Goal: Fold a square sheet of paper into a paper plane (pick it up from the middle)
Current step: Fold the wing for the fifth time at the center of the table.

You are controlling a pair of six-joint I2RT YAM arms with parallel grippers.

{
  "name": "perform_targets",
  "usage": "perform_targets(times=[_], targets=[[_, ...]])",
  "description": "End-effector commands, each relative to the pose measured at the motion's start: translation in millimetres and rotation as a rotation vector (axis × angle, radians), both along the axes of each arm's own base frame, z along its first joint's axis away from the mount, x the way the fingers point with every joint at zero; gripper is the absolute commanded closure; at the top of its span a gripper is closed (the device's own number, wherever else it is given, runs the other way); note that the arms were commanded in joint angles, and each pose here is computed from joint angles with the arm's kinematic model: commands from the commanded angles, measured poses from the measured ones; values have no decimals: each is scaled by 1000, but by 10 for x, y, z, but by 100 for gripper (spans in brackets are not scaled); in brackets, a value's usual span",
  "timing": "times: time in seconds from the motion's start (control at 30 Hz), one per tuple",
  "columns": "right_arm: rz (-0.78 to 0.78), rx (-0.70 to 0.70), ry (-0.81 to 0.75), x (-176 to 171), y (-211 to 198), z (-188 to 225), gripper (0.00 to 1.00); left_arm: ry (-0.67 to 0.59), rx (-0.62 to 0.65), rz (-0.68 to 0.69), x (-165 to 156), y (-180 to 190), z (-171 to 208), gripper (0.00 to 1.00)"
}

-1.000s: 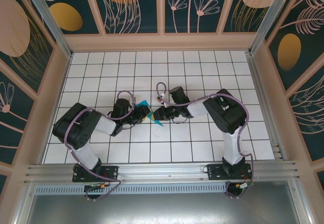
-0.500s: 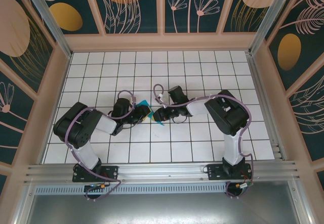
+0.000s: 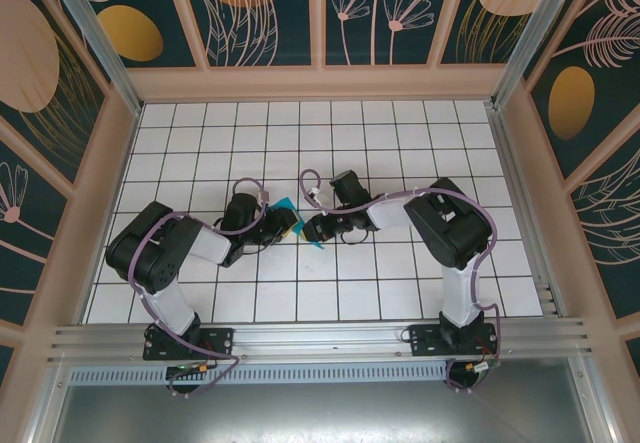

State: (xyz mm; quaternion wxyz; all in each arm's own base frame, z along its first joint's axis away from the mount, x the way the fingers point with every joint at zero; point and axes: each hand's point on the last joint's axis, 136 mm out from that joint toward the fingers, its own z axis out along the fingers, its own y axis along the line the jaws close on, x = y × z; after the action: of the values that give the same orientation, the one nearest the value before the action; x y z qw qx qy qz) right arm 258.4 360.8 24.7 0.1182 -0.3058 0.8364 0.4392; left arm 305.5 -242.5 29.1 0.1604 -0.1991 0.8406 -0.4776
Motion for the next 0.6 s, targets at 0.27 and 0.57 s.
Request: perform_targets(times=[0.27, 0.57], targets=[[-12, -99, -51, 13, -132, -239, 95, 31, 26, 11, 23, 2, -57, 70], [-10, 28, 31, -45, -80, -11, 100, -112, -48, 2, 95, -7, 524, 65]])
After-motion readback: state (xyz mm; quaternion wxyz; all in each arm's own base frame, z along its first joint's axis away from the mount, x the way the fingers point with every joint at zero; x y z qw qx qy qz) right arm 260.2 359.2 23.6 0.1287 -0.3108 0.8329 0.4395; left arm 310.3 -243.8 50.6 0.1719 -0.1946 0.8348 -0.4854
